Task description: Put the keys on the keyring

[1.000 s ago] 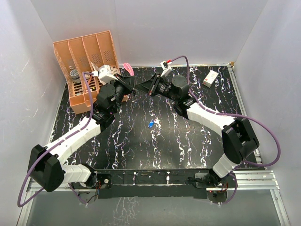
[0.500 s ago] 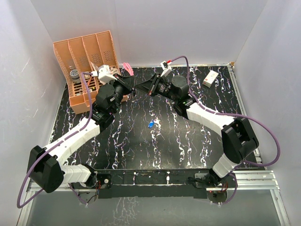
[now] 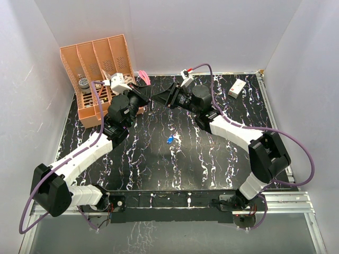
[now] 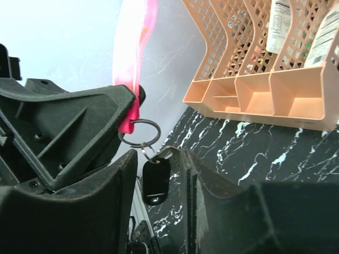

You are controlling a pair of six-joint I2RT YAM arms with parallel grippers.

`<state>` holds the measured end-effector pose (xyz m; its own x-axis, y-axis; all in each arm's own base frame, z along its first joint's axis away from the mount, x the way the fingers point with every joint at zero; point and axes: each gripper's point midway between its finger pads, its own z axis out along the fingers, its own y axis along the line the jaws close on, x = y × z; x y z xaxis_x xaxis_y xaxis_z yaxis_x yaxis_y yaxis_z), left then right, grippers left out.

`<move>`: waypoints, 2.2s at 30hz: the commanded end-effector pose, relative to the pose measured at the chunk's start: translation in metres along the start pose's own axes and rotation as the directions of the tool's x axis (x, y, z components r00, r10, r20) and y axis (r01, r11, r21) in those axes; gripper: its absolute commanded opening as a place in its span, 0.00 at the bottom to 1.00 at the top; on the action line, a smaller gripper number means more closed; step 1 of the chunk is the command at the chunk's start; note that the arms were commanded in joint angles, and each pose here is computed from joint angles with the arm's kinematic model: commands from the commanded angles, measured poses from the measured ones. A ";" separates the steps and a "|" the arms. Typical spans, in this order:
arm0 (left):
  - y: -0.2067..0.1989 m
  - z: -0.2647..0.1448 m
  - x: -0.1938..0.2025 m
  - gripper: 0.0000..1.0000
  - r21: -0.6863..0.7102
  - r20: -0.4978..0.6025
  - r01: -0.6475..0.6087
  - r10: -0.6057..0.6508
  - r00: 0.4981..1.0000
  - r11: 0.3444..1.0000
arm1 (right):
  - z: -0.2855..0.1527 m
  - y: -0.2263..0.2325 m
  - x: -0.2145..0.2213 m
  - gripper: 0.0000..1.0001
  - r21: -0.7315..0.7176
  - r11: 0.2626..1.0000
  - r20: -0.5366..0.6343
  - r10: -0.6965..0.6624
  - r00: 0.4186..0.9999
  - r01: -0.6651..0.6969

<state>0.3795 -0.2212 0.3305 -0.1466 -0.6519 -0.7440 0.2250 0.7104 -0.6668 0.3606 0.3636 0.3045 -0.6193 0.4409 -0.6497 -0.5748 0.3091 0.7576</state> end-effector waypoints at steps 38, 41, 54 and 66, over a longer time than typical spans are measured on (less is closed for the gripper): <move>-0.029 0.007 -0.021 0.00 -0.047 -0.088 -0.013 0.009 0.996 0.999 | -0.022 0.019 -0.031 0.35 -0.028 0.969 0.005 -0.244 0.970 0.244; -0.032 0.011 -0.018 0.00 -0.067 -0.132 -0.018 0.009 0.991 0.998 | -0.025 0.022 -0.033 0.34 -0.030 0.956 0.013 -0.290 0.957 0.290; -0.024 0.014 0.004 0.00 -0.115 -0.250 -0.020 -0.009 0.968 0.993 | -0.045 0.034 -0.062 0.21 0.059 0.880 0.087 -0.476 0.875 0.472; -0.025 0.015 0.006 0.00 -0.108 -0.262 -0.017 -0.012 0.965 0.994 | -0.036 0.027 -0.045 0.31 0.016 0.875 0.002 -0.485 0.875 0.485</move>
<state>0.3892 -0.2467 0.3178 -0.4158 -0.5493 -0.7249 0.0858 0.7698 -0.6325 0.3551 0.3155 0.3234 -0.3322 0.2271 -0.9155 -0.7496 0.5255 0.4024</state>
